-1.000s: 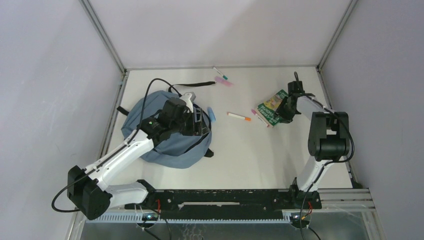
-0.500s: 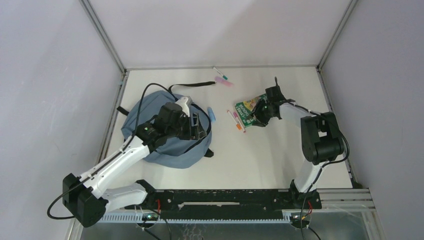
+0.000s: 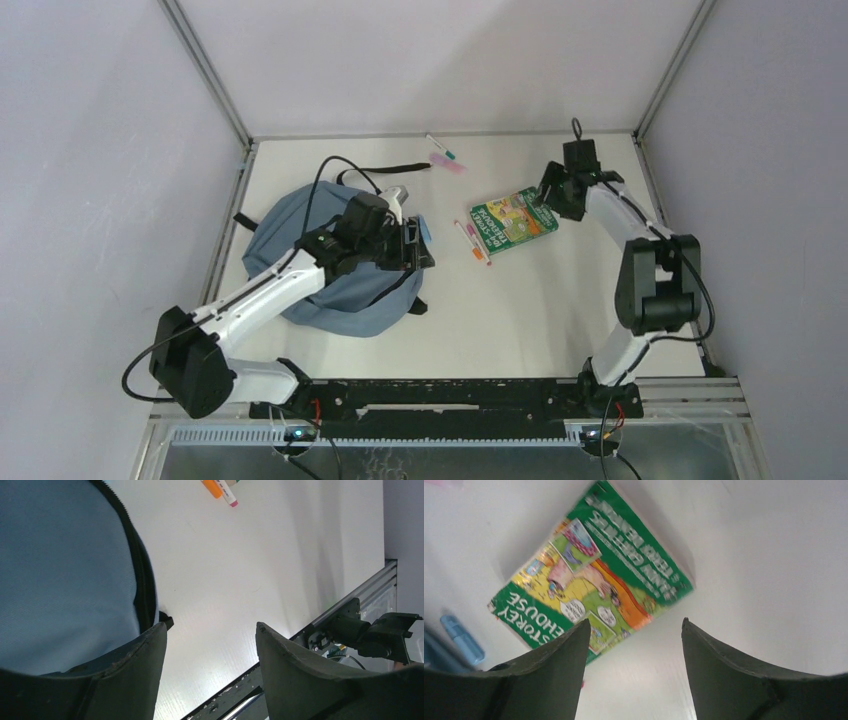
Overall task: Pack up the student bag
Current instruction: Move the book to the center of the board, then adjust the book at the center of the board.
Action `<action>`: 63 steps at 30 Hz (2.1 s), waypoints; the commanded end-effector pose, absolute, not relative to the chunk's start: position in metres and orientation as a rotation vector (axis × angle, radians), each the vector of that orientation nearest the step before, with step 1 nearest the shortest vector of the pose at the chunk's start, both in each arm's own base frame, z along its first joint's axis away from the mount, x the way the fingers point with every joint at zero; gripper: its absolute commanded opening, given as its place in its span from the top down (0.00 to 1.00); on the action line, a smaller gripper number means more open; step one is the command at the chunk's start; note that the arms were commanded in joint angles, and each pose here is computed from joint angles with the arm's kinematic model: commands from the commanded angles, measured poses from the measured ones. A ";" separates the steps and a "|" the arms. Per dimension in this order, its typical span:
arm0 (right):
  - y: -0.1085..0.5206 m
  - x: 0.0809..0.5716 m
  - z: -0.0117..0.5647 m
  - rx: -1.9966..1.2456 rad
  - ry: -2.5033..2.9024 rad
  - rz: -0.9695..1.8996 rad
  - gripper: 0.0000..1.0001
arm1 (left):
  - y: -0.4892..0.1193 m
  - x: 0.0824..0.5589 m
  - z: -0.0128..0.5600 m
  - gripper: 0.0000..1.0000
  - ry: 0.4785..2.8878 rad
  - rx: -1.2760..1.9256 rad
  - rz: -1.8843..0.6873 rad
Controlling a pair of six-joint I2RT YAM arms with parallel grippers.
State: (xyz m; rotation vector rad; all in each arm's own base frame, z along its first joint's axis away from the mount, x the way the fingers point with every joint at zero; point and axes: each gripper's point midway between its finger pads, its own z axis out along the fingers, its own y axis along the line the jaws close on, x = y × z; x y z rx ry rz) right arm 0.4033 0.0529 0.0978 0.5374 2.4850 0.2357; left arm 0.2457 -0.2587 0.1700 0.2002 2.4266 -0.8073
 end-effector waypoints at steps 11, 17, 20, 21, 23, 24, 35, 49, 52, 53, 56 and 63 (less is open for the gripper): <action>0.133 0.503 0.097 -0.047 2.558 -0.057 0.20 | -0.263 0.244 0.195 0.30 2.350 0.157 -0.866; 0.123 0.517 0.055 0.051 2.666 -0.069 0.19 | -0.248 0.236 0.190 0.30 2.366 0.161 -0.804; 0.089 0.501 0.040 0.208 2.705 -0.118 0.21 | -0.247 0.234 0.188 0.30 2.369 0.161 -0.806; 0.079 0.486 0.027 0.265 2.734 -0.114 0.22 | -0.249 0.234 0.186 0.30 2.371 0.166 -0.812; 0.057 0.466 0.019 0.385 2.729 -0.110 0.29 | -0.253 0.234 0.185 0.30 2.375 0.177 -0.834; 0.044 0.457 0.021 0.449 2.709 -0.131 0.29 | -0.257 0.235 0.185 0.30 2.376 0.185 -0.850; -0.014 0.391 0.080 0.766 2.493 -0.059 0.27 | -0.324 0.260 0.196 0.28 2.391 0.393 -0.918; 0.016 0.321 0.102 0.817 2.341 0.318 0.24 | -0.422 0.374 0.193 0.19 2.319 0.540 -0.844; 0.020 0.306 0.096 0.819 2.342 0.346 0.24 | -0.448 0.396 0.183 0.18 2.301 0.555 -0.873; 0.021 0.302 0.093 0.820 2.346 0.352 0.24 | -0.454 0.402 0.182 0.18 2.294 0.556 -0.885; 0.022 0.291 0.087 0.827 2.363 0.372 0.23 | -0.468 0.418 0.168 0.17 2.285 0.549 -0.884; 0.026 0.280 0.069 0.851 2.399 0.399 0.23 | -0.476 0.428 0.129 0.17 2.341 0.496 -0.881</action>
